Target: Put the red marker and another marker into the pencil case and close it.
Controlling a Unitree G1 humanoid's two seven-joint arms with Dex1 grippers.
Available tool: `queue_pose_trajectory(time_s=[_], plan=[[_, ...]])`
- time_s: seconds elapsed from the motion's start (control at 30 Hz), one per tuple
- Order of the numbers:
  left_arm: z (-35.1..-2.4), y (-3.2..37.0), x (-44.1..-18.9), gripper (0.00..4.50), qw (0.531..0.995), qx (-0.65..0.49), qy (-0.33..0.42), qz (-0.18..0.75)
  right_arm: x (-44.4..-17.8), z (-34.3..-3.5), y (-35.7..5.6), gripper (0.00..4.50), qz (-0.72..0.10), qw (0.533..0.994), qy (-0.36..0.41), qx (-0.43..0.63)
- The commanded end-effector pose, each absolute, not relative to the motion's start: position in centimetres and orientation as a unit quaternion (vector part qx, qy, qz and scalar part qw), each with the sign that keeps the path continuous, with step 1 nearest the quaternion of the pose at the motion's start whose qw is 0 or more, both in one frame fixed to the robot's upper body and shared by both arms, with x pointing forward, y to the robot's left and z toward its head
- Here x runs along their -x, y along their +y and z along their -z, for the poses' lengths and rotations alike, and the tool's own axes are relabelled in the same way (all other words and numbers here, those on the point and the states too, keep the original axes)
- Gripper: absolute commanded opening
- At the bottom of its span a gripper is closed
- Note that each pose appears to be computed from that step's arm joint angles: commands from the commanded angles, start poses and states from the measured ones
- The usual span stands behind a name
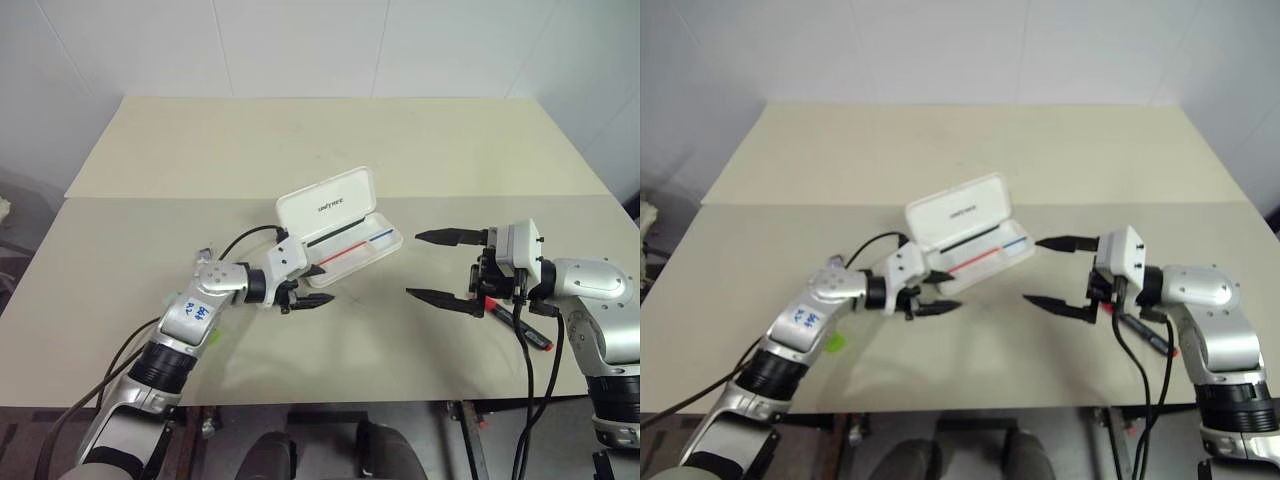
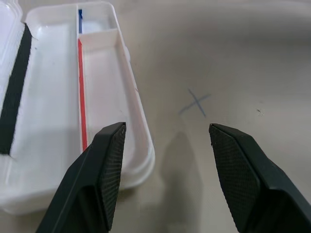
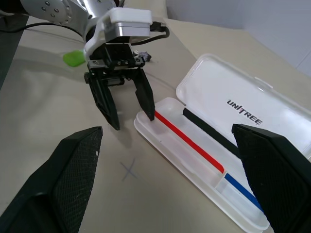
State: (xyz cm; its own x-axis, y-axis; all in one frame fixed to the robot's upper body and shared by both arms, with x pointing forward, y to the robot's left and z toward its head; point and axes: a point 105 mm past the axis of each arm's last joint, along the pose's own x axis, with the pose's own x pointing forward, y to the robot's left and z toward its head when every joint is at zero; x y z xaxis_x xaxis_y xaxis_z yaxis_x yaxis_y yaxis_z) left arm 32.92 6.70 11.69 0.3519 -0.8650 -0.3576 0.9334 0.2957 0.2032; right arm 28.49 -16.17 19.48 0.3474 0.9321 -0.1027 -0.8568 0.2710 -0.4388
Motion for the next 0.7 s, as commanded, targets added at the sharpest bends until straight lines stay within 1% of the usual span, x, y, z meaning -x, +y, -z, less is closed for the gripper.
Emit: queue_pose_trajectory(time_s=[0.03,0.23,0.47,0.53,0.57,0.7], plan=[[-12.1,6.2,-33.0,2.87,0.794,-0.201,0.09,0.566,-28.1,-20.7,-16.1,4.5,-0.555,0.794,-0.116,0.22],[-11.6,5.9,-33.6,2.87,0.783,-0.213,0.128,0.57,-28.3,-21.3,-15.7,4.5,-0.55,0.794,-0.132,0.222],[-10.7,6.0,-33.7,2.87,0.756,-0.243,0.188,0.578,-28.5,-22.1,-15.4,4.5,-0.544,0.793,-0.147,0.23],[-10.4,5.8,-33.8,2.53,0.748,-0.252,0.202,0.579,-28.6,-22.5,-15.5,4.5,-0.54,0.794,-0.153,0.235],[-10.2,5.7,-33.8,2.29,0.745,-0.254,0.208,0.58,-28.7,-22.6,-15.5,4.5,-0.539,0.793,-0.155,0.238],[-9.9,5.5,-33.9,0.99,0.741,-0.261,0.215,0.579,-28.8,-23.0,-15.4,4.5,-0.536,0.793,-0.161,0.243]])
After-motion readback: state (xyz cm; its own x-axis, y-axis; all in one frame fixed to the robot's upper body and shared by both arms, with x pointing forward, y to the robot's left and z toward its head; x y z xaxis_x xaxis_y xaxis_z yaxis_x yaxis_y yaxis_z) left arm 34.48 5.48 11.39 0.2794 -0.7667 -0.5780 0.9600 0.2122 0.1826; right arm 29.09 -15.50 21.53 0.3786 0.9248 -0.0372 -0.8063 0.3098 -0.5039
